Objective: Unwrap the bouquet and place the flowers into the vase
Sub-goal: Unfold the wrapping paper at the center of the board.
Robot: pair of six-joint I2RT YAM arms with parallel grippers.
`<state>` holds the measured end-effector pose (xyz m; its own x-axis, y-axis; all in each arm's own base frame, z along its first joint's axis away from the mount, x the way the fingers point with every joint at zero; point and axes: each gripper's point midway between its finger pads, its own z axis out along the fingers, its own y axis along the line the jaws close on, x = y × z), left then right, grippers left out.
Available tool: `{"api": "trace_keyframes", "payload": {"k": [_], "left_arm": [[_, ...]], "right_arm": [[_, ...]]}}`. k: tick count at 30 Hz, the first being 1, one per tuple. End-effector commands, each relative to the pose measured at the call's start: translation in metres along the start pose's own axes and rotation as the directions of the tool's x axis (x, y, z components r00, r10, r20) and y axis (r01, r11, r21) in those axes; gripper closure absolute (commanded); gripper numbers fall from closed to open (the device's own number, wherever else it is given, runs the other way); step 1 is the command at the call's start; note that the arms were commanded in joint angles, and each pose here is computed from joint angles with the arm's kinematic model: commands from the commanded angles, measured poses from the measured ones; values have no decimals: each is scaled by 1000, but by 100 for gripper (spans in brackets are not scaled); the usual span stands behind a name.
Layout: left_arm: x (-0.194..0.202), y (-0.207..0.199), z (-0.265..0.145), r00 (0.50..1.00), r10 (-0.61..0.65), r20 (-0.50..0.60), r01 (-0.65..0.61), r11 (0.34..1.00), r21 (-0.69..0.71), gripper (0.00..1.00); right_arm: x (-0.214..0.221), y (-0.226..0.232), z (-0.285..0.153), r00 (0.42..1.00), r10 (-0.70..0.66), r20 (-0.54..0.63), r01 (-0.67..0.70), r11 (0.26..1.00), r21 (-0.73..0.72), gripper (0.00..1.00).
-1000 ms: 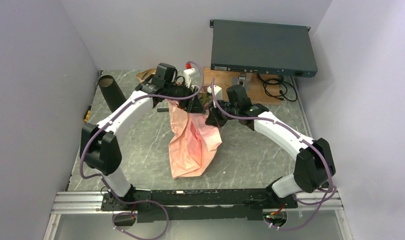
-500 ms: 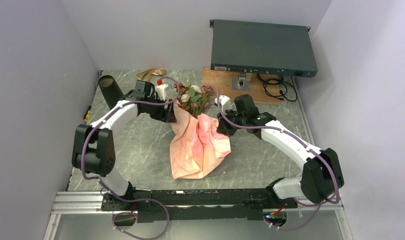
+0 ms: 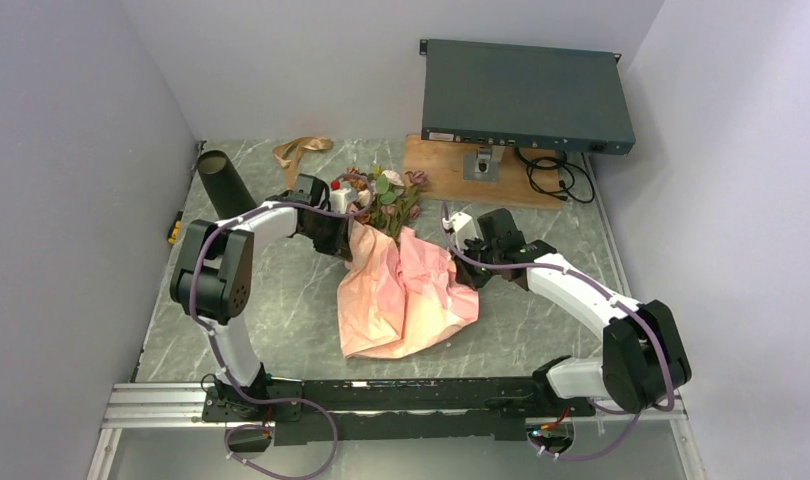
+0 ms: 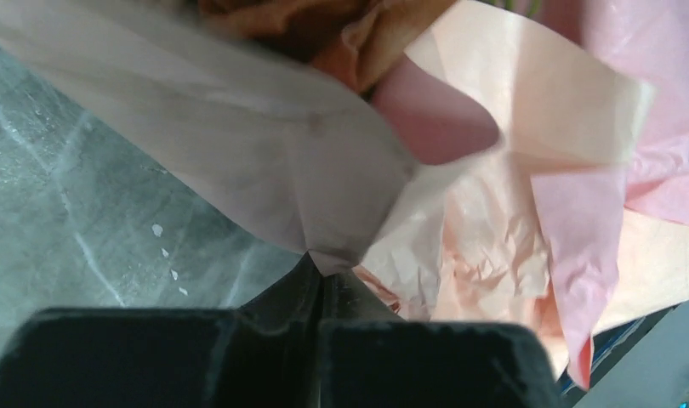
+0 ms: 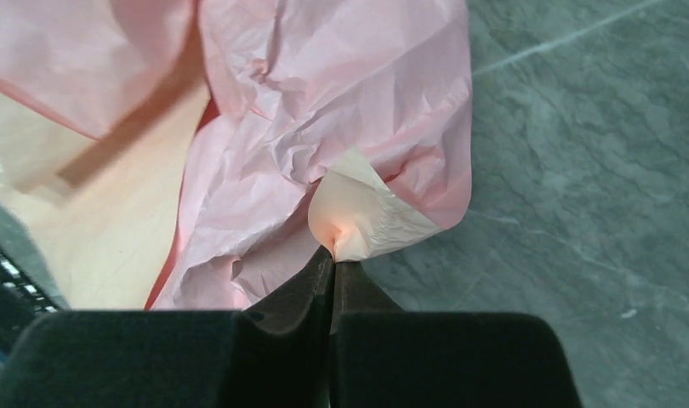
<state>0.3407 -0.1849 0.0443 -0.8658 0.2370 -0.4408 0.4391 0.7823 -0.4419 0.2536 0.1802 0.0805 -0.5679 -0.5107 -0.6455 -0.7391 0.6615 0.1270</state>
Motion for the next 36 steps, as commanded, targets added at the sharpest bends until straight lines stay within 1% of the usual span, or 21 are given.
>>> {"api": "trace_keyframes", "payload": {"k": [1, 4, 9, 13, 19, 22, 23, 24, 25, 28, 30, 31, 34, 36], "left_arm": [[-23, 9, 8, 999, -22, 36, 23, 999, -27, 100], [-35, 14, 13, 998, -32, 47, 34, 999, -32, 100], [-54, 33, 19, 996, -29, 82, 37, 995, -97, 100], [-61, 39, 23, 995, -47, 90, 56, 993, -99, 100], [-56, 44, 29, 991, -98, 86, 107, 988, -111, 100], [-53, 46, 29, 991, -108, 83, 118, 986, -120, 100], [-52, 46, 29, 990, -110, 82, 120, 985, -121, 100], [-52, 46, 29, 990, -112, 82, 121, 985, -119, 100], [-52, 45, 30, 990, -113, 81, 122, 986, -115, 100], [-53, 41, 32, 990, -115, 81, 122, 988, -92, 100], [-53, 37, 32, 991, -109, 81, 115, 990, -76, 100], [-54, 36, 32, 991, -103, 80, 108, 991, -73, 100], [-56, 30, 31, 994, -78, 79, 84, 994, -64, 100], [-56, 28, 31, 995, -67, 76, 72, 996, -60, 100]], "right_arm": [[-3, -27, 2, 998, -63, 15, 61, 992, 110, 100], [4, -47, 6, 998, -60, -15, 61, 984, 166, 100], [18, -77, 10, 997, -44, -64, 59, 966, 253, 100], [33, -95, 8, 994, -31, -104, 63, 946, 318, 100], [60, -109, 0, 983, -20, -183, 93, 913, 398, 100], [77, -108, -4, 972, -9, -237, 107, 909, 404, 100], [81, -107, -5, 968, -4, -251, 108, 911, 399, 98], [84, -104, -7, 965, -1, -261, 107, 913, 393, 90], [86, -103, -8, 964, 0, -267, 107, 916, 385, 81], [79, -98, -10, 967, -3, -254, 98, 926, 364, 50], [67, -96, -12, 970, -7, -242, 92, 935, 343, 35], [58, -90, -12, 973, -14, -231, 86, 948, 305, 29], [22, -85, -22, 984, -47, -172, 91, 961, 262, 14], [-11, -79, -32, 992, -81, -99, 102, 968, 230, 9]]}}
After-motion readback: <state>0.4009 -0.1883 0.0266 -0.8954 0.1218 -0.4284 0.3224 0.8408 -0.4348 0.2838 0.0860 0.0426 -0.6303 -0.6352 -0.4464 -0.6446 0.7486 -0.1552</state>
